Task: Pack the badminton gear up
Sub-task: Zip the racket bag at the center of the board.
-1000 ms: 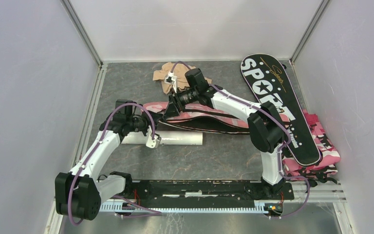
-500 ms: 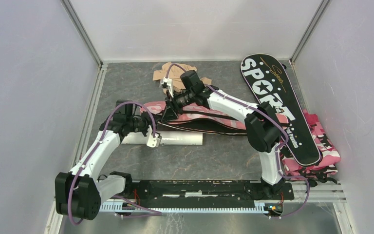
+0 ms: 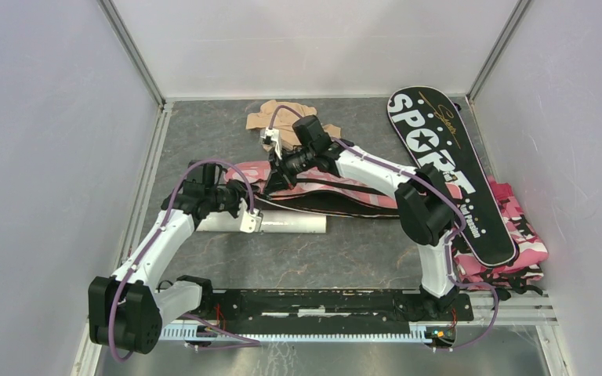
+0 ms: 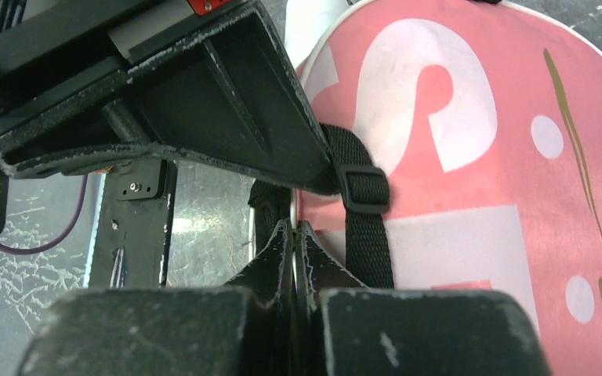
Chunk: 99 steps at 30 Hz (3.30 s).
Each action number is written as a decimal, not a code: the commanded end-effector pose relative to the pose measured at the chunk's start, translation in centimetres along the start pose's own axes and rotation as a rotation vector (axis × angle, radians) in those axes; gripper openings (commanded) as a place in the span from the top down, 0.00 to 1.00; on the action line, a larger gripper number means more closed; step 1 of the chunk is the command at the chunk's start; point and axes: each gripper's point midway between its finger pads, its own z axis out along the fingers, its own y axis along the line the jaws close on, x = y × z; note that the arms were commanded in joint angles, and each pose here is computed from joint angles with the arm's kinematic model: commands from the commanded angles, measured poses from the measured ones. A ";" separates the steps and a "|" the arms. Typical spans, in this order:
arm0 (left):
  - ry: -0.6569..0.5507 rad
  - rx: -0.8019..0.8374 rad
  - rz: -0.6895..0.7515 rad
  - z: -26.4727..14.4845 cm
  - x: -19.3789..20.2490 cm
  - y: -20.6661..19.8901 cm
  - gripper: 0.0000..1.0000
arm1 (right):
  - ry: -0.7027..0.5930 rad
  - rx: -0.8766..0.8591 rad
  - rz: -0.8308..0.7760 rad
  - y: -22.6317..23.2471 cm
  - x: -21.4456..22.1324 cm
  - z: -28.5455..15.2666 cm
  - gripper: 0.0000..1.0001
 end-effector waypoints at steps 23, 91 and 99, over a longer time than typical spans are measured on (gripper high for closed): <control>0.071 -0.133 -0.095 -2.0 0.7 4.7 0.98 | -0.034 0.061 -0.044 1.3 -0.6 -7.5 1.00; -0.199 -0.104 -0.527 -2.2 -3.9 8.1 0.66 | 0.388 0.685 -0.421 -1.9 1.6 -22.0 1.00; -0.263 -0.063 -0.675 -1.1 -4.4 9.5 0.58 | 0.339 0.618 -0.377 -1.8 1.0 -22.7 1.00</control>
